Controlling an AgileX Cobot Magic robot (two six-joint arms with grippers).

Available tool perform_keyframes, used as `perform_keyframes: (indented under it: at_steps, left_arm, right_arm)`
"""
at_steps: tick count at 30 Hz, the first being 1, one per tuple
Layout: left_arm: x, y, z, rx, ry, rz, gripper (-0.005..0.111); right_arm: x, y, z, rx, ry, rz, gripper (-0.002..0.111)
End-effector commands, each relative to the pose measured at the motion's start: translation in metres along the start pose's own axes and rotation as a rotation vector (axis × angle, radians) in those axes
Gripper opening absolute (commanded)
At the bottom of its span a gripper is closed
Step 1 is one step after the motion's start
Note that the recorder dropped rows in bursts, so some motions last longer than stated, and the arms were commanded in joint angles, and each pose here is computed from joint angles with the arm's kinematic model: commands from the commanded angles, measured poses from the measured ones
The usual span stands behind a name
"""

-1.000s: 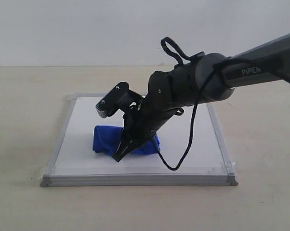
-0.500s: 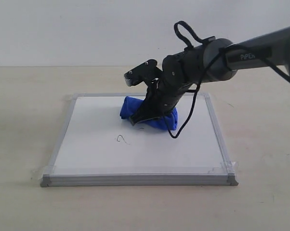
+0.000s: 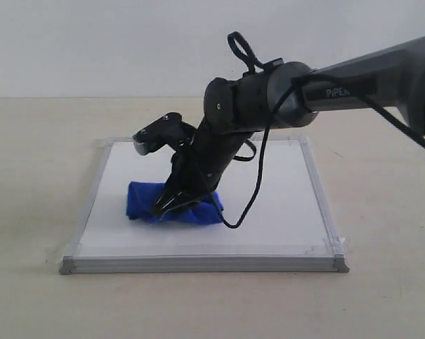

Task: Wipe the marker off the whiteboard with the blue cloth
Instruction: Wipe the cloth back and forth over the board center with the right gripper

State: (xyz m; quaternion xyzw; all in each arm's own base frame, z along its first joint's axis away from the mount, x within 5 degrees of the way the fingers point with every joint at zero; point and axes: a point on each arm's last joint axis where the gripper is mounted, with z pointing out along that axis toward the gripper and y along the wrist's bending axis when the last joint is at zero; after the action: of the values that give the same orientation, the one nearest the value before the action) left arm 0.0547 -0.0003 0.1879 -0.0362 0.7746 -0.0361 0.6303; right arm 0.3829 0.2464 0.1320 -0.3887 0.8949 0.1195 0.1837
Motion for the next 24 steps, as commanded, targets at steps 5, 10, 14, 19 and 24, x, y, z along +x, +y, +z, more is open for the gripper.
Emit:
perform_keyframes:
  at_steps: [5, 10, 14, 19, 24]
  left_arm:
    - [0.001, 0.0, 0.0, 0.005, 0.004, -0.002, 0.004]
    - [0.001, 0.0, 0.0, 0.005, 0.004, -0.002, 0.004]
    - [0.001, 0.0, 0.0, 0.005, 0.004, -0.002, 0.004]
    - [0.001, 0.0, 0.0, 0.005, 0.004, -0.002, 0.004]
    - [0.001, 0.0, 0.0, 0.005, 0.004, -0.002, 0.004]
  right_arm:
    - [0.028, -0.077, -0.009, 0.4, 0.075, 0.22, 0.0]
    - [0.017, -0.03, 0.003, 0.138, 0.079, 0.122, 0.0]
    - [0.006, 0.032, 0.006, -0.26, 0.034, -0.079, 0.0]
    - [0.006, -0.044, 0.002, 0.226, -0.081, 0.175, 0.0]
    - [0.006, -0.026, 0.016, 0.177, -0.053, 0.15, 0.0]
